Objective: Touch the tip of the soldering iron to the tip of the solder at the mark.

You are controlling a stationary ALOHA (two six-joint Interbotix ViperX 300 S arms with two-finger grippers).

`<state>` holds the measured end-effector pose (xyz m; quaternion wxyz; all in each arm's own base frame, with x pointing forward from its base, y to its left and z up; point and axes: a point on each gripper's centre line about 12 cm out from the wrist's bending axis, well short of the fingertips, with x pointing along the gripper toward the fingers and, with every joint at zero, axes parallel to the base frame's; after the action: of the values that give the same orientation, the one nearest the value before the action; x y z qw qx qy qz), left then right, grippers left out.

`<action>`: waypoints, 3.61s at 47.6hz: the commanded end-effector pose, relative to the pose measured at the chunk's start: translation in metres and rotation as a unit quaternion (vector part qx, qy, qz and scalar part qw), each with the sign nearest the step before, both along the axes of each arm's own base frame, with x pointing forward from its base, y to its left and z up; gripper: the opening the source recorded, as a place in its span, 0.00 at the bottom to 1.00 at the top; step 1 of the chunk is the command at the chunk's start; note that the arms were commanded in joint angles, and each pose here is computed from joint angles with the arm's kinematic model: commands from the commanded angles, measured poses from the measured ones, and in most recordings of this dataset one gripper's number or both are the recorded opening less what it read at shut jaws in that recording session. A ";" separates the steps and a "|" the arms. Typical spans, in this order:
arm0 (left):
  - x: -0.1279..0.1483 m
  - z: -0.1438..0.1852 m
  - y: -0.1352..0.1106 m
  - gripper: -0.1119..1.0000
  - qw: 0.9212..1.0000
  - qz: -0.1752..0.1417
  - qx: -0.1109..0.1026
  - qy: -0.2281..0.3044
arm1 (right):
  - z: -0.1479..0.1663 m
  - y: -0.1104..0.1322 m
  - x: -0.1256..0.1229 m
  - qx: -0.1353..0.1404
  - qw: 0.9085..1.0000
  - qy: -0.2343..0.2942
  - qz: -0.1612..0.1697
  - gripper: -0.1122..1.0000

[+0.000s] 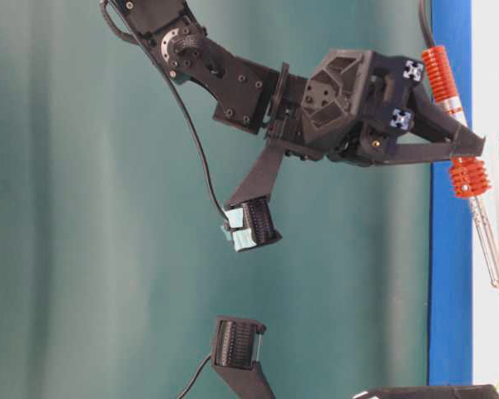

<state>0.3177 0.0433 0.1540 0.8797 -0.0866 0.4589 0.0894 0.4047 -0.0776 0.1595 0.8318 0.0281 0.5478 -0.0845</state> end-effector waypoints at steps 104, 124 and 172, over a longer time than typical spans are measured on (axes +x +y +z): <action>0.005 0.008 0.001 0.12 1.000 -0.005 0.005 -0.013 | 0.013 -0.003 0.007 -0.006 1.000 -0.008 -0.001 0.16; -0.017 0.040 -0.002 0.12 0.999 -0.006 0.009 -0.033 | 0.012 -0.003 0.006 -0.005 1.000 -0.007 -0.002 0.16; -0.045 0.054 -0.006 0.12 0.999 -0.001 0.007 -0.047 | 0.057 0.009 -0.061 -0.001 0.999 -0.024 -0.023 0.16</action>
<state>0.2710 0.0374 0.2001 0.8954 -0.0845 0.4282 0.0885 0.3521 -0.0700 0.2030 0.8327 0.0426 0.5427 -0.1013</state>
